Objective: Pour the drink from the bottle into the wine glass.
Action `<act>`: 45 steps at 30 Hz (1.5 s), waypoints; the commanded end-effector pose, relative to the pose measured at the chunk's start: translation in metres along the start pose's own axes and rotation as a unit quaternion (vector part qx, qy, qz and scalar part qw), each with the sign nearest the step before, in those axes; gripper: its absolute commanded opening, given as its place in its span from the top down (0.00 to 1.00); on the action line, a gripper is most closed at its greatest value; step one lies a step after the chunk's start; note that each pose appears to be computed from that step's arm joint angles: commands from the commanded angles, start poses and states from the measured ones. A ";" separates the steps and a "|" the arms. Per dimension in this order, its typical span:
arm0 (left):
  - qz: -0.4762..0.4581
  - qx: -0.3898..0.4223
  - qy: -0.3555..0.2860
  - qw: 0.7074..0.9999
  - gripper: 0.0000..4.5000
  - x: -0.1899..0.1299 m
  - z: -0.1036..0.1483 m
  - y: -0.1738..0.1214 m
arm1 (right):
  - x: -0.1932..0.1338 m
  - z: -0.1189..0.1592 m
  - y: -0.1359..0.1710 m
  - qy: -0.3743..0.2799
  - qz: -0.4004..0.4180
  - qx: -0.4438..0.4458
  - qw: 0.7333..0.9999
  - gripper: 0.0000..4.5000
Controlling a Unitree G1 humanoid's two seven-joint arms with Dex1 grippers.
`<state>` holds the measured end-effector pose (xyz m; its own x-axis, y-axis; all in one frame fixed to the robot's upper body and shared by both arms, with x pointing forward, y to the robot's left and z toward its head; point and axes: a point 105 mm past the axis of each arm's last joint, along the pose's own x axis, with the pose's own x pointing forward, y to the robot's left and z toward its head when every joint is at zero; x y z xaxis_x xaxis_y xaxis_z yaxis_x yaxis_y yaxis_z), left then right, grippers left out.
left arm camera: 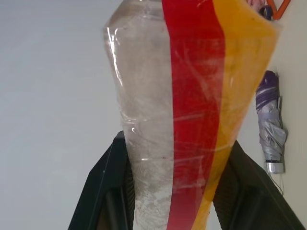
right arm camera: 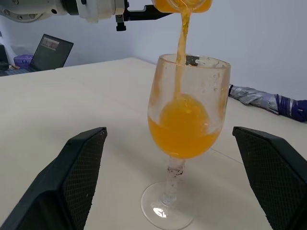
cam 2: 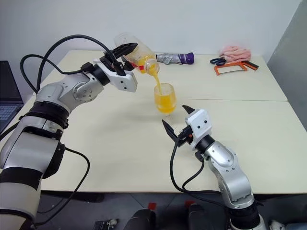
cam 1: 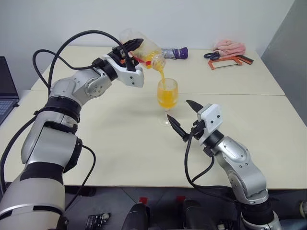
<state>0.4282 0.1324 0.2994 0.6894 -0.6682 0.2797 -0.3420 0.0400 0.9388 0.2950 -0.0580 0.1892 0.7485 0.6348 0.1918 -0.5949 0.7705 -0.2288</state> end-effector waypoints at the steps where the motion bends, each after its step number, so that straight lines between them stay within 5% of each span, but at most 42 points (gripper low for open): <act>1: 0.030 0.023 -0.006 0.999 0.63 0.005 -0.001 0.025 | -0.001 0.016 0.004 -0.032 0.006 -0.007 0.999 0.00; 27: 0.030 0.015 -0.003 0.999 0.63 0.007 -0.001 0.025 | -0.002 0.015 0.006 -0.031 0.010 -0.008 0.999 0.00; 39: 0.024 -0.172 0.009 0.985 0.63 0.012 0.008 0.003 | -0.001 0.016 0.006 -0.033 0.011 -0.011 0.999 0.00; 45: 0.034 -0.323 0.045 0.945 0.63 0.003 -0.004 -0.004 | 0.000 0.021 0.007 -0.042 0.029 -0.020 0.999 0.00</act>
<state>0.4380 0.1262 0.2715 0.7523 -0.6120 0.2439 0.0625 0.4348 0.8983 0.2923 -0.0557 0.1889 0.7344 0.6519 0.1888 -0.6081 0.7556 -0.2437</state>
